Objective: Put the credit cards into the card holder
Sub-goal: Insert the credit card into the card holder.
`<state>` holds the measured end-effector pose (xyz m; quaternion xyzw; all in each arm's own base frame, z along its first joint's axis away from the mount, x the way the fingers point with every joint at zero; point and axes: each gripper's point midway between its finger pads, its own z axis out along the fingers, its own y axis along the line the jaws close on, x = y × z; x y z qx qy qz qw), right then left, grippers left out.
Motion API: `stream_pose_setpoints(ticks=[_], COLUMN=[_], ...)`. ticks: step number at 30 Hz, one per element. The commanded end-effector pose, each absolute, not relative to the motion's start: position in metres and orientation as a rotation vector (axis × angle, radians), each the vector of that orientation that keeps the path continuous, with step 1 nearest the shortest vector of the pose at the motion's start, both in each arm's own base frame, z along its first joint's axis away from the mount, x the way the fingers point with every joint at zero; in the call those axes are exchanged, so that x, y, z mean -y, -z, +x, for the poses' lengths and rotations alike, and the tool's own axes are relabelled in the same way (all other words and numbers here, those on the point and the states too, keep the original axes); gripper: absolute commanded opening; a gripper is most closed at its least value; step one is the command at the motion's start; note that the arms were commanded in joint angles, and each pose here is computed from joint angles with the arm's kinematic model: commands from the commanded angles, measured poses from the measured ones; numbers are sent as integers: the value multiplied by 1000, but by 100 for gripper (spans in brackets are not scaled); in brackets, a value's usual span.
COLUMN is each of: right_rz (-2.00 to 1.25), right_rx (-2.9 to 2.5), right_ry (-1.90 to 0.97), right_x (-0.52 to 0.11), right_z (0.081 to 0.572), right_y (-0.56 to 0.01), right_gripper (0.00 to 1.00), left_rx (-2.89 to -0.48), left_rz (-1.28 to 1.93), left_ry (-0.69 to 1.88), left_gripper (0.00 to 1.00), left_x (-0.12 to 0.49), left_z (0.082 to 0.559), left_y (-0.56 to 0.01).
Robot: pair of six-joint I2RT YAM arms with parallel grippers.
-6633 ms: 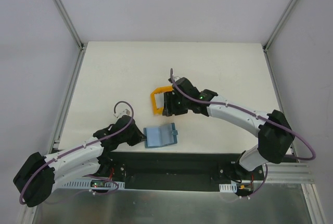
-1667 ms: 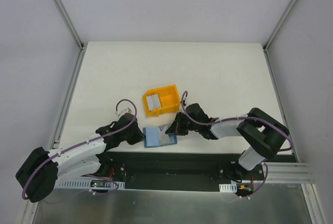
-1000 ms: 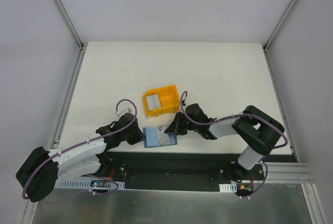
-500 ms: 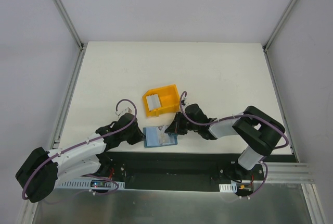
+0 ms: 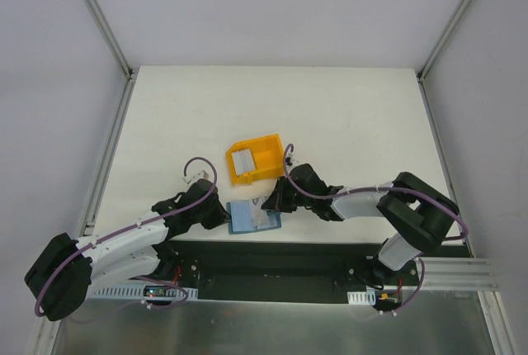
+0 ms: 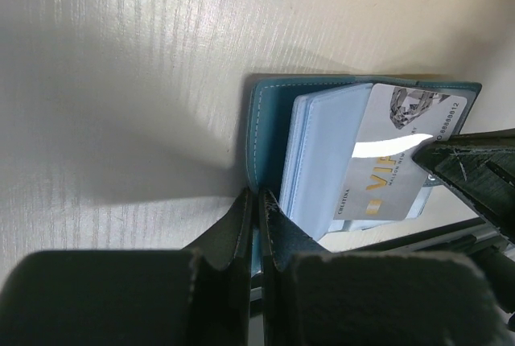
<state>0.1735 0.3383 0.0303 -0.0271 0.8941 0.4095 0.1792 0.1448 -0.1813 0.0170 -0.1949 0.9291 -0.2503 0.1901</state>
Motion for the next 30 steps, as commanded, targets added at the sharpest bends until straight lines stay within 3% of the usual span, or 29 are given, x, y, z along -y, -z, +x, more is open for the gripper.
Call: stream_pose_setpoints(ticks=[1,30], right_rz=[-125,-28], right_rx=[-2543,-2646], right_ry=[-1109,-1155], right_x=[-346,-342], right_z=[171,150], right_y=[-26,-16], right_gripper=[0,0], left_rx=[-2637,-2625], left_rz=[-545,-568], left_ry=[662,661], left_gripper=[0,0], left_x=[176,175], left_z=[140,141], left_y=[-11,-11])
